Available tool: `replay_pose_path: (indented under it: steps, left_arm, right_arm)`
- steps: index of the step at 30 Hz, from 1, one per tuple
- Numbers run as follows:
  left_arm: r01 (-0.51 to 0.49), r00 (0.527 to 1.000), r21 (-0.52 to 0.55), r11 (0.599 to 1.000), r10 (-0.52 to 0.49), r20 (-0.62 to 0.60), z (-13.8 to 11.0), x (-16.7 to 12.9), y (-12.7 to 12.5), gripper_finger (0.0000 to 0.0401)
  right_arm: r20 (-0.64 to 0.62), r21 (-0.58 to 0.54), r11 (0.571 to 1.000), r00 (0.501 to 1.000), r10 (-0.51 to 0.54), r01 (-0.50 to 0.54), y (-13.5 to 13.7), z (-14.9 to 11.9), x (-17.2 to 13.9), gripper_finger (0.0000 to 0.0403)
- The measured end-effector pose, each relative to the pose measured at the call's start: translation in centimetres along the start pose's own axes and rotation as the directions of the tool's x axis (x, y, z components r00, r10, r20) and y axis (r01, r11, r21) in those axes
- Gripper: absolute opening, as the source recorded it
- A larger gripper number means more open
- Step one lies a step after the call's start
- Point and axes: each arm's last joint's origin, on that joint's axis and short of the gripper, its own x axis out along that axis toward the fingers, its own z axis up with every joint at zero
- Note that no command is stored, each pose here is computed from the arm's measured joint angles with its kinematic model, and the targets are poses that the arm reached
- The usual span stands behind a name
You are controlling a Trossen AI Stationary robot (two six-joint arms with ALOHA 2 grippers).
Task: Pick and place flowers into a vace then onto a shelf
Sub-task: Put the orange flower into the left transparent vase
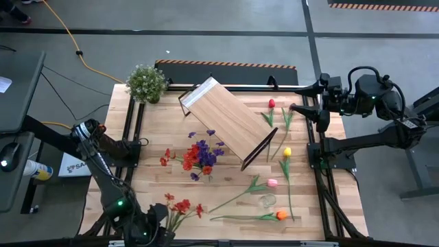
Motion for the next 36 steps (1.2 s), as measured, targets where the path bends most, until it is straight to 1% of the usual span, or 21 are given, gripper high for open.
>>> replay_pose_path:
  steps: [4, 9, 17, 23, 26, 32, 36]
  left_arm:
    - [0.072, 0.997, 0.071, 0.995, -0.072, -0.004, 1.2, 0.2, -1.4, 0.0035]
    - [0.148, 0.989, 0.168, 0.975, -0.151, 0.003, 2.8, 0.3, -3.0, 0.0035]
    - [0.214, 0.975, 0.259, 0.942, -0.222, 0.002, 4.8, 0.3, -4.5, 0.0035]
    - [0.294, 0.944, 0.365, 0.884, -0.328, 0.034, 5.9, 0.0, -5.9, 0.0035]
    - [0.317, 0.926, 0.413, 0.854, -0.373, 0.059, 6.6, -0.1, -6.5, 0.0035]
    - [0.299, 0.899, 0.514, 0.804, -0.418, 0.131, 7.7, -0.8, -7.6, 0.0035]
    - [0.276, 0.853, 0.61, 0.743, -0.482, 0.201, 7.7, -2.2, -9.0, 0.0035]
  right_arm:
    - [0.0, 0.005, 1.0, 1.0, 0.0, 0.0, 0.0, 0.0, 0.0, 0.0303]
    - [0.0, 0.007, 1.0, 1.0, 0.0, 0.0, 0.0, 0.0, 0.0, 0.0303]
    - [0.0, 0.007, 1.0, 1.0, 0.0, 0.0, 0.0, 0.0, 0.0, 0.0303]
    - [0.0, 0.003, 1.0, 1.0, 0.0, 0.0, 0.0, 0.0, 0.0, 0.0303]
    - [0.0, 0.002, 1.0, 1.0, 0.0, 0.0, 0.0, 0.0, 0.0, 0.0303]
    - [0.0, 0.001, 1.0, 1.0, 0.0, 0.0, 0.0, 0.0, 0.0, 0.0303]
    - [0.0, 0.002, 1.0, 1.0, 0.0, 0.0, 0.0, 0.0, 0.0, 0.0303]
